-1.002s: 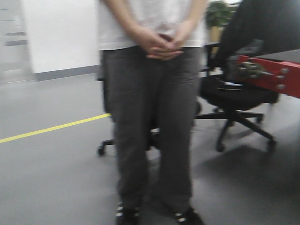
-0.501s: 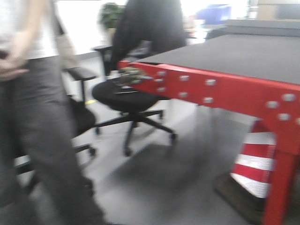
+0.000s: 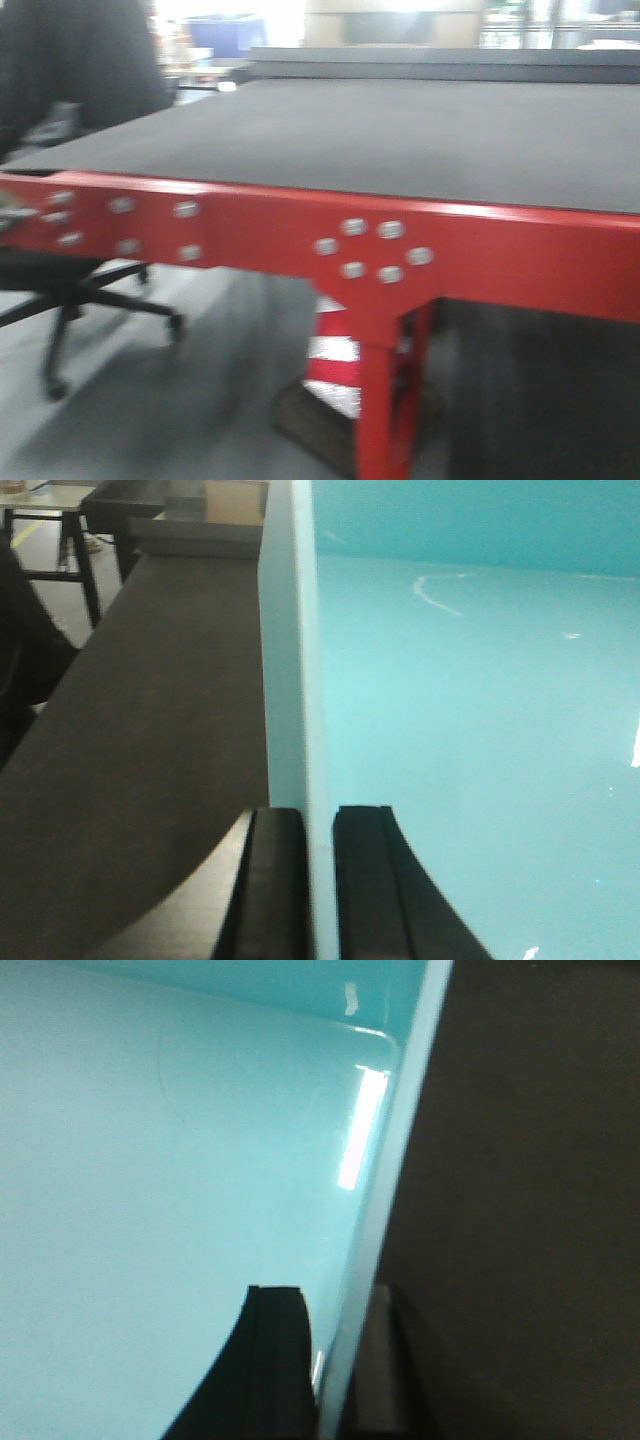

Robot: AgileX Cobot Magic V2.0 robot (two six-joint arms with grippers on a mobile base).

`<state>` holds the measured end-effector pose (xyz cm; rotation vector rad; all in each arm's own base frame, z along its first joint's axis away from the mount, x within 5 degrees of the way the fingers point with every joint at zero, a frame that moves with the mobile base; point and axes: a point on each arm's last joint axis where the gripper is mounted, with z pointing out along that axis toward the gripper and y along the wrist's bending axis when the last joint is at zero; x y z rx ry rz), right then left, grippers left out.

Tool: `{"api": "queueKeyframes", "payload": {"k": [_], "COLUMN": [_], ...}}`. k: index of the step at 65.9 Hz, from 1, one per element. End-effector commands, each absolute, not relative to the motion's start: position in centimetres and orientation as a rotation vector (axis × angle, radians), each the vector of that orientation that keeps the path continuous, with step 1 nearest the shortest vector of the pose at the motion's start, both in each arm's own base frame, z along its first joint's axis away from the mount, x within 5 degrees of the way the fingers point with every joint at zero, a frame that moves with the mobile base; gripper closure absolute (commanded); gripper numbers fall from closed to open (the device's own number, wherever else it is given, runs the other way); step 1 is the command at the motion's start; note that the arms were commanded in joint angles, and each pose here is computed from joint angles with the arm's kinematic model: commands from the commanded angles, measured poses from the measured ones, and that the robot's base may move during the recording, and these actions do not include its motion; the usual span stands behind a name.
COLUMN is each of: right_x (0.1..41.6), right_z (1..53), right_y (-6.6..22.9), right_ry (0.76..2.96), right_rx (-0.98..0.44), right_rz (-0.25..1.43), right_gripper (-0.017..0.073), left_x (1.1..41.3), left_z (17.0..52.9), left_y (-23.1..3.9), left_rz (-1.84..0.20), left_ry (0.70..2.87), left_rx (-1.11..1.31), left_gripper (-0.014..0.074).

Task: Fetch blue bin and place on conveyor start
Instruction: 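Carry the held bin over the grey conveyor belt near its start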

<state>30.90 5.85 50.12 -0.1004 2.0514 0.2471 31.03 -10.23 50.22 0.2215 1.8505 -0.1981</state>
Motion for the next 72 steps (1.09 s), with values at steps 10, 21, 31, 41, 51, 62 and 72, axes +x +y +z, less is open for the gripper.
{"api": "queueKeyframes", "payload": {"k": [10, 21, 31, 41, 51, 62, 72], "right_x": [30.48, 30.48, 30.48, 30.48, 30.48, 30.48, 30.48], "right_z": [51.24, 51.24, 51.24, 51.24, 51.24, 51.24, 51.24], "right_y": [5.57, 5.57, 5.57, 5.57, 5.57, 5.57, 5.57], "right_ry": [1.977, 1.977, 1.977, 1.977, 1.977, 1.977, 1.977], "right_rx": [-0.118, -0.118, -0.118, -0.118, -0.118, -0.118, -0.118], "right_rz": [0.217, 0.217, 0.217, 0.217, 0.217, 0.217, 0.217], "right_gripper": [0.0712, 0.0712, 0.0712, 0.0712, 0.0712, 0.0712, 0.0712], "left_x": [30.52, 30.52, 30.52, 30.52, 30.52, 30.52, 30.52], "left_z": [51.35, 51.35, 51.35, 51.35, 51.35, 51.35, 51.35], "left_y": [-10.29, -10.29, -10.29, -10.29, -10.29, -10.29, -10.29], "left_rz": [-0.232, -0.232, -0.232, -0.232, -0.232, -0.232, -0.232], "left_ry": [1.782, 1.782, 1.782, 1.782, 1.782, 1.782, 1.782], "left_rx": [0.210, 0.210, 0.210, 0.210, 0.210, 0.210, 0.210], "left_gripper": [0.0705, 0.0705, 0.0705, 0.0705, 0.0705, 0.0705, 0.0705]}}
